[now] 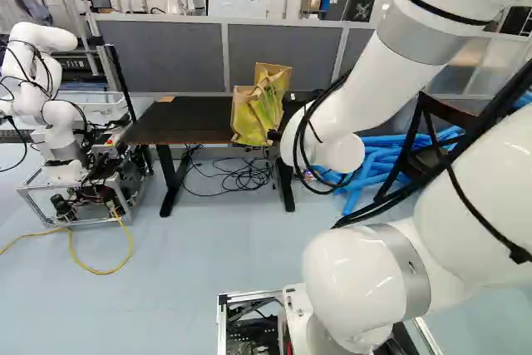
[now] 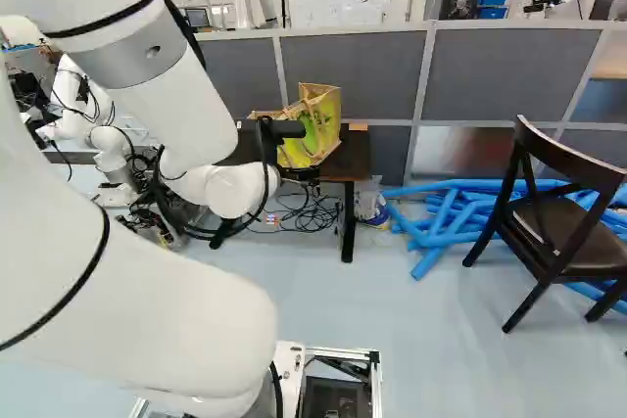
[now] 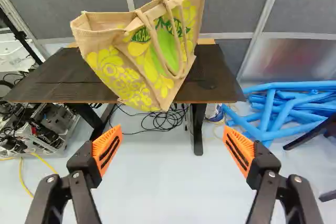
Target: Pick up the bag on the ground and place it on the table
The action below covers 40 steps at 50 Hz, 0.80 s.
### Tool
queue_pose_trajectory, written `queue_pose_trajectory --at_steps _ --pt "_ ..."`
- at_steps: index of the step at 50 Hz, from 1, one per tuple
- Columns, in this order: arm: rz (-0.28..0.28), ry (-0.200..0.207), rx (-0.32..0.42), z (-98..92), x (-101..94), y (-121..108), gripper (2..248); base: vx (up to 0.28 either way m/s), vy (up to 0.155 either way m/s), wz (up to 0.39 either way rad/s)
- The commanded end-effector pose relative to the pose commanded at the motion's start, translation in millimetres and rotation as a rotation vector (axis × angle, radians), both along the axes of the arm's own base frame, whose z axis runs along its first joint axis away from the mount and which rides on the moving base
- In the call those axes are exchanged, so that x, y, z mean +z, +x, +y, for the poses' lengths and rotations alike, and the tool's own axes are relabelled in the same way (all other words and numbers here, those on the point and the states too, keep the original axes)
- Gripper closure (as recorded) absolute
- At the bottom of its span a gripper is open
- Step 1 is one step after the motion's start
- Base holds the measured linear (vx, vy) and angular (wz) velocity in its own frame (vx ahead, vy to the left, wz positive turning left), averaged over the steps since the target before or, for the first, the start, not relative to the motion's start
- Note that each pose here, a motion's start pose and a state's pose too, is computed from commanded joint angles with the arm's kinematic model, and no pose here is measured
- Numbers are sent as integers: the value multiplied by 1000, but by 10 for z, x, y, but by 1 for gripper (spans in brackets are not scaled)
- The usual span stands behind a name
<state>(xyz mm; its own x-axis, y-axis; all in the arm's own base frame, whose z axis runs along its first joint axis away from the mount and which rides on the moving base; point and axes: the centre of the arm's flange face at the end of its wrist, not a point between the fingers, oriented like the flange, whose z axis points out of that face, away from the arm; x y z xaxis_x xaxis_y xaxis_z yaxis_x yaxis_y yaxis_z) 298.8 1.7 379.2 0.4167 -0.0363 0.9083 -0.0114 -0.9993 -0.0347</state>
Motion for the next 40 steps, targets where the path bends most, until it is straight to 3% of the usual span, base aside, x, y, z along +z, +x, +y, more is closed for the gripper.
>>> queue_pose_trajectory --at_steps 40 --pt "-92 -33 9 -16 -128 -266 3 0 0 0"
